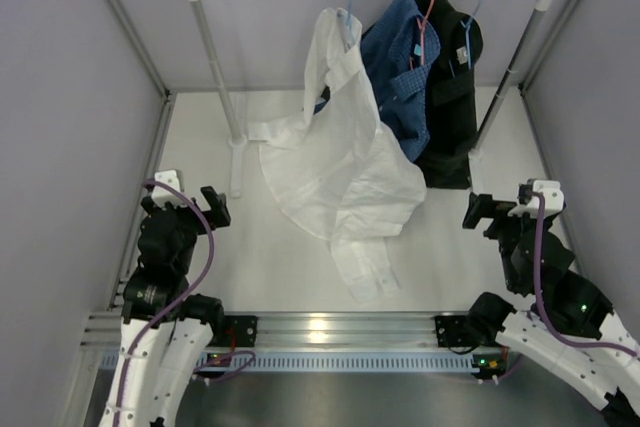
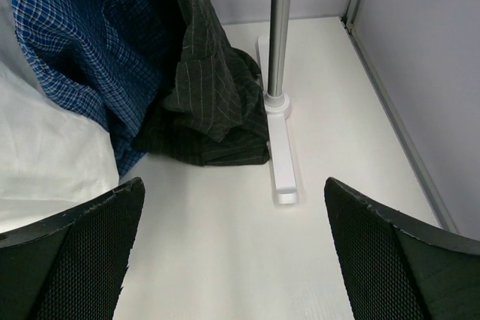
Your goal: Place the shirt on the hanger
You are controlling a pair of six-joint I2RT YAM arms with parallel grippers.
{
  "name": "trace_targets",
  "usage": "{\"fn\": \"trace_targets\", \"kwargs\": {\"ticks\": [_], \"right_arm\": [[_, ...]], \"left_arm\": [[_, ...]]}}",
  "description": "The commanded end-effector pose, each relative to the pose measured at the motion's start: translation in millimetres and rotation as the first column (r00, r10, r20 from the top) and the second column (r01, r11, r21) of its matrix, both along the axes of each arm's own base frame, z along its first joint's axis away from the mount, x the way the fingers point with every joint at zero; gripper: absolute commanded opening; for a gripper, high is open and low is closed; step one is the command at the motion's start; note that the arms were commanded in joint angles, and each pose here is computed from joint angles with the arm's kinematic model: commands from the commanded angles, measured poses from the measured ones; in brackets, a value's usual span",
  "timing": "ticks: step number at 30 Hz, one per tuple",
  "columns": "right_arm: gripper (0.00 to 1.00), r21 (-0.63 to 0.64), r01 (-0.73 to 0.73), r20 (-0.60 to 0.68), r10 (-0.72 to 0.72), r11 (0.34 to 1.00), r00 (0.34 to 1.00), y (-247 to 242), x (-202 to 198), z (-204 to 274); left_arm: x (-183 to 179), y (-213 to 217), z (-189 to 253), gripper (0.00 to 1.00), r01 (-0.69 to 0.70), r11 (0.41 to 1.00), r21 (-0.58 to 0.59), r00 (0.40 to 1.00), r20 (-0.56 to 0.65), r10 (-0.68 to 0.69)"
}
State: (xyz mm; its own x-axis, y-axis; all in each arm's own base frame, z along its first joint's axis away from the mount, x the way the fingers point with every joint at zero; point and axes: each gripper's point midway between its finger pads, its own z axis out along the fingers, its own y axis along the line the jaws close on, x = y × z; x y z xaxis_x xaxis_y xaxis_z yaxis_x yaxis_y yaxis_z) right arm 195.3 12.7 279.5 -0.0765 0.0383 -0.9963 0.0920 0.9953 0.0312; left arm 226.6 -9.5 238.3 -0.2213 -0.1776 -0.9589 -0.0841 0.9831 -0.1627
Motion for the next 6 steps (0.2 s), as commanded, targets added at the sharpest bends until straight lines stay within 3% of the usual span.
{"fn": "trace_targets", "kwargs": {"ticks": [1,6], "right_arm": [[1.0,0.016,0.019,0.001,-0.019,1.0,1.0,-1.1,1.0,2.0],[1.0,0.002,0.029,-0.016,-0.029,1.0,0.999,0.2,3.4,-0.4]], "left_arm": [[2.8,-5.1,13.0,0.98,0.026,1.0,-0.005,0.998,0.063,-0.026],[2.1,-6.8,13.9,0.98,0.036,0.999,-0.005,0.997,0.069,-0.035]]}}
